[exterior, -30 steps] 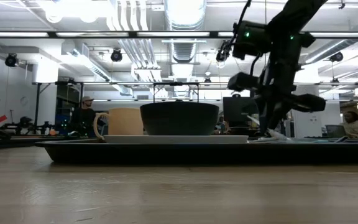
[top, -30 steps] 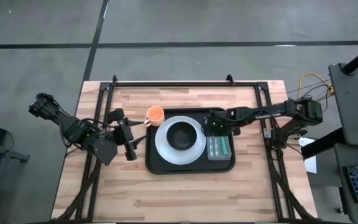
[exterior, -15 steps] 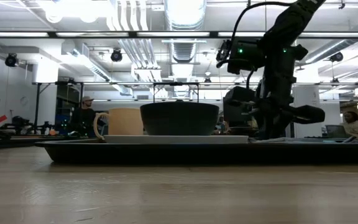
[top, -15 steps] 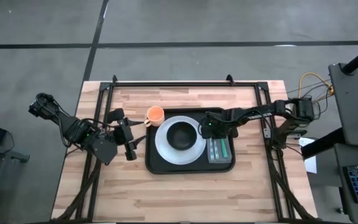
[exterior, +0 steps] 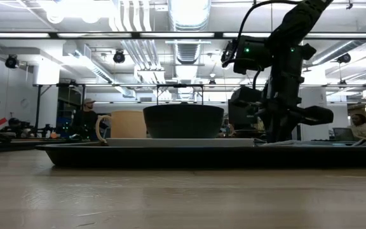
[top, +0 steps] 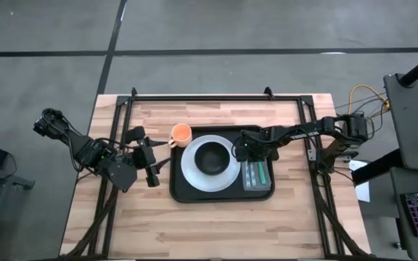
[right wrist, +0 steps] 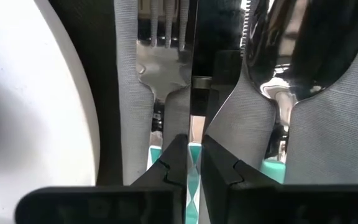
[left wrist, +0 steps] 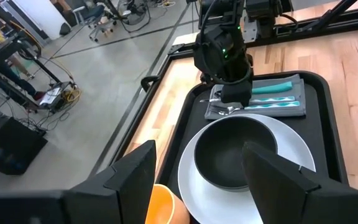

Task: Set up tray
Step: Put the green knife on top of the grey napkin on the black serving tray to the left side of the green spoon, then return to Home Position

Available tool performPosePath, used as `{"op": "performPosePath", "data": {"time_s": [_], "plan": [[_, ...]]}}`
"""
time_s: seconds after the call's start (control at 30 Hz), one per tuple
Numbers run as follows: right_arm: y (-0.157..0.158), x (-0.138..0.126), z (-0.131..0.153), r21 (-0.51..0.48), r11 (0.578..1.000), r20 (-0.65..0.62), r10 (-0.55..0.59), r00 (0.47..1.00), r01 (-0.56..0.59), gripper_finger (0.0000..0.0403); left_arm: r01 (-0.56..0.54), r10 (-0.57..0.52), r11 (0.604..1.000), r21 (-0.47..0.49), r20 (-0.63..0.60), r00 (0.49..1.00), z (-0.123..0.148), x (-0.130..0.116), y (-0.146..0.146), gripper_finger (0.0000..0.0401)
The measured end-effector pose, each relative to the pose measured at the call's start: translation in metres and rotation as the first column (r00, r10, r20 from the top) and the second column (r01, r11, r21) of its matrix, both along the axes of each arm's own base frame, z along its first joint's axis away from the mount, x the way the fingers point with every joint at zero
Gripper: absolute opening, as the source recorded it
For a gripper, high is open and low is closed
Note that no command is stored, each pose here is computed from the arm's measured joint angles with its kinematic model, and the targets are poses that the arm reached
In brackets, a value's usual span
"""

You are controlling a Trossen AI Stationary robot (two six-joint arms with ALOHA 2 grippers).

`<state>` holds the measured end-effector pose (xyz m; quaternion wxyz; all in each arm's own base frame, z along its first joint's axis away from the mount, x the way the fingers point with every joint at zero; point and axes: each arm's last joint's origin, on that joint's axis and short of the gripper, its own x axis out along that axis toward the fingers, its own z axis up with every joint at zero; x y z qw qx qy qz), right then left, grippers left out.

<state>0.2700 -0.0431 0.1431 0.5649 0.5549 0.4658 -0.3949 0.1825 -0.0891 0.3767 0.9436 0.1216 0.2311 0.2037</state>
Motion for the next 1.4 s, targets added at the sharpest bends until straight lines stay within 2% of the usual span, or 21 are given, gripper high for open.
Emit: {"op": "performPosePath", "data": {"time_s": [0.3, 0.4, 0.5, 0.53, 0.6, 0.7, 0.83, 0.93, 1.07, 1.13, 1.17, 1.3, 1.4], "plan": [[0.000, -0.002, 0.008, -0.013, 0.999, 0.030, 0.037, 0.999, -0.037, 0.0084, 0.015, -0.015, 1.000, -0.011, -0.007, 1.000, 0.000, 0.000, 0.000, 0.0217], [0.002, -0.003, 0.015, 0.022, 0.997, 0.070, 0.072, 0.995, -0.073, 0.0098, 0.014, -0.014, 1.000, -0.014, -0.005, 1.000, 0.000, 0.000, 0.000, 0.0217], [0.004, -0.007, 0.031, 0.062, 0.986, 0.155, 0.142, 0.978, -0.154, 0.0106, 0.009, -0.009, 1.000, -0.028, 0.005, 1.000, 0.001, -0.001, 0.000, 0.0217], [0.005, -0.009, 0.038, 0.046, 0.980, 0.192, 0.181, 0.965, -0.193, 0.0108, 0.008, -0.008, 0.999, -0.032, 0.010, 1.000, 0.002, -0.002, 0.001, 0.0217], [0.013, -0.016, 0.055, -0.048, 0.958, 0.241, 0.286, 0.927, -0.283, 0.0108, 0.009, -0.008, 0.999, -0.041, 0.022, 1.000, 0.004, -0.005, 0.003, 0.0217], [0.026, -0.033, 0.083, -0.301, 0.892, 0.218, 0.408, 0.886, -0.337, 0.0109, 0.012, -0.008, 0.998, -0.066, 0.058, 0.998, 0.011, -0.016, 0.010, 0.0217], [0.037, -0.068, 0.117, -0.630, 0.727, 0.134, 0.447, 0.884, -0.272, 0.0115, 0.015, -0.005, 0.996, -0.086, 0.118, 0.993, 0.022, -0.034, 0.023, 0.0217], [0.040, -0.094, 0.135, -0.749, 0.621, 0.145, 0.491, 0.859, -0.229, 0.0121, 0.006, 0.009, 0.995, -0.095, 0.156, 0.988, 0.022, -0.045, 0.033, 0.0217], [0.039, -0.124, 0.139, -0.801, 0.571, 0.203, 0.542, 0.816, -0.181, 0.0131, 0.028, -0.010, 0.995, -0.092, 0.194, 0.981, 0.008, -0.057, 0.040, 0.0217], [0.040, -0.132, 0.138, -0.829, 0.541, 0.256, 0.591, 0.765, -0.140, 0.0135, 0.067, -0.046, 0.994, -0.091, 0.222, 0.974, -0.001, -0.061, 0.042, 0.0217], [0.041, -0.133, 0.136, -0.842, 0.523, 0.278, 0.633, 0.723, -0.134, 0.0136, 0.103, -0.080, 0.991, -0.089, 0.232, 0.970, -0.007, -0.064, 0.043, 0.0217], [0.048, -0.134, 0.131, -0.900, 0.429, 0.342, 0.803, 0.488, -0.075, 0.0141, 0.246, -0.210, 0.967, -0.071, 0.334, 0.919, -0.029, -0.071, 0.045, 0.0217], [0.052, -0.136, 0.130, -0.925, 0.379, 0.351, 0.882, 0.313, -0.030, 0.0140, 0.260, -0.226, 0.965, -0.029, 0.408, 0.884, -0.048, -0.079, 0.049, 0.0217]]}}
